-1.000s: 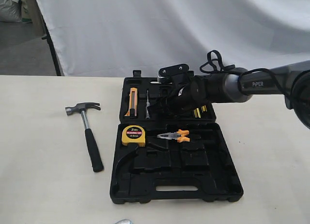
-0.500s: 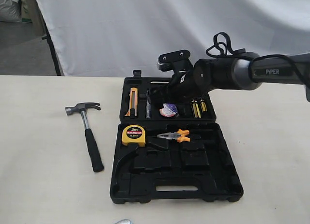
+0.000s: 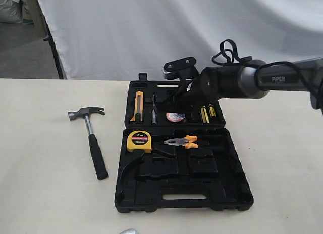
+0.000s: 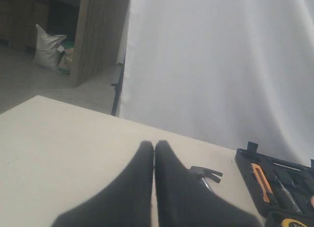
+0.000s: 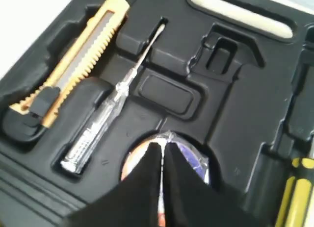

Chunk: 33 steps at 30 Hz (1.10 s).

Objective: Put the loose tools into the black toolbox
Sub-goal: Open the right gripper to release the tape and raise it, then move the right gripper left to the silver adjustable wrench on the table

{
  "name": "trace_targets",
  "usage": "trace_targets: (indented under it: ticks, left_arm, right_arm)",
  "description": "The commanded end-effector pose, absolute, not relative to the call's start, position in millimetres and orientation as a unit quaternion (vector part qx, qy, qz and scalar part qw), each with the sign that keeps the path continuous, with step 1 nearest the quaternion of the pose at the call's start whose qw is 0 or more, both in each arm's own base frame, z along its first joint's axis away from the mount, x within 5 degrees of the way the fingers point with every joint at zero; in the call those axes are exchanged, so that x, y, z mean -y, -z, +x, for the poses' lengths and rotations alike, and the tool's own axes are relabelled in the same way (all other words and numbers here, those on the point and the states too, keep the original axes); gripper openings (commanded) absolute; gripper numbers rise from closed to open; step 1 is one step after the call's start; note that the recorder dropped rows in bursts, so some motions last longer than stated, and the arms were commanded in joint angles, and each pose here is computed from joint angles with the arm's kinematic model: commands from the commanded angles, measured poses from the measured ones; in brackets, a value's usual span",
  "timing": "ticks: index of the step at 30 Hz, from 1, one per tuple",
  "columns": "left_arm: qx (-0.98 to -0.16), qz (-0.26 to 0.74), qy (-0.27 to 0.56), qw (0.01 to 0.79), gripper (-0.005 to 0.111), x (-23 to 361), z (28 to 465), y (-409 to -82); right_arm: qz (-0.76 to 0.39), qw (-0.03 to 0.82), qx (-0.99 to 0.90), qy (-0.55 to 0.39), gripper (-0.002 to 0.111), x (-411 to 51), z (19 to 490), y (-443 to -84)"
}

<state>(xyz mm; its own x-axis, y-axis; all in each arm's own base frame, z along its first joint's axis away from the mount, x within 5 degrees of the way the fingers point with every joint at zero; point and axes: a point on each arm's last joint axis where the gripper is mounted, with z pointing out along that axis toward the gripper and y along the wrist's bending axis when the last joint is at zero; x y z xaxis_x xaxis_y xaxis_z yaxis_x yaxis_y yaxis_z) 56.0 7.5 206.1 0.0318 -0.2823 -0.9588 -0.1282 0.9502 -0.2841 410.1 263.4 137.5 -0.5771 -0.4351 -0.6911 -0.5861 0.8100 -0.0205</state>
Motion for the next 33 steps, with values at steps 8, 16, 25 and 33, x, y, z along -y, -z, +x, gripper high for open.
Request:
trace_targets:
  ticks: [8,16,25,33]
  left_arm:
    - [-0.687,-0.156,0.046,0.708,0.001,-8.9,55.4,-207.8]
    - [-0.687,-0.156,0.046,0.708,0.001,-8.9,55.4,-207.8]
    - [-0.687,-0.156,0.046,0.708,0.001,-8.9,55.4,-207.8]
    - [-0.687,-0.156,0.046,0.708,0.001,-8.9,55.4,-207.8]
  right_arm:
    - [-0.287,0.355,-0.884,-0.102,0.000,-261.7,414.1,-118.2]
    - [-0.290,0.350,-0.884,-0.110,0.000,-255.9,401.3,-179.3]
    - [-0.329,0.332,-0.873,-0.138,0.000,-293.8,366.5,-194.0]
    - [-0.384,0.328,-0.848,-0.158,0.000,-337.4,327.9,-194.6]
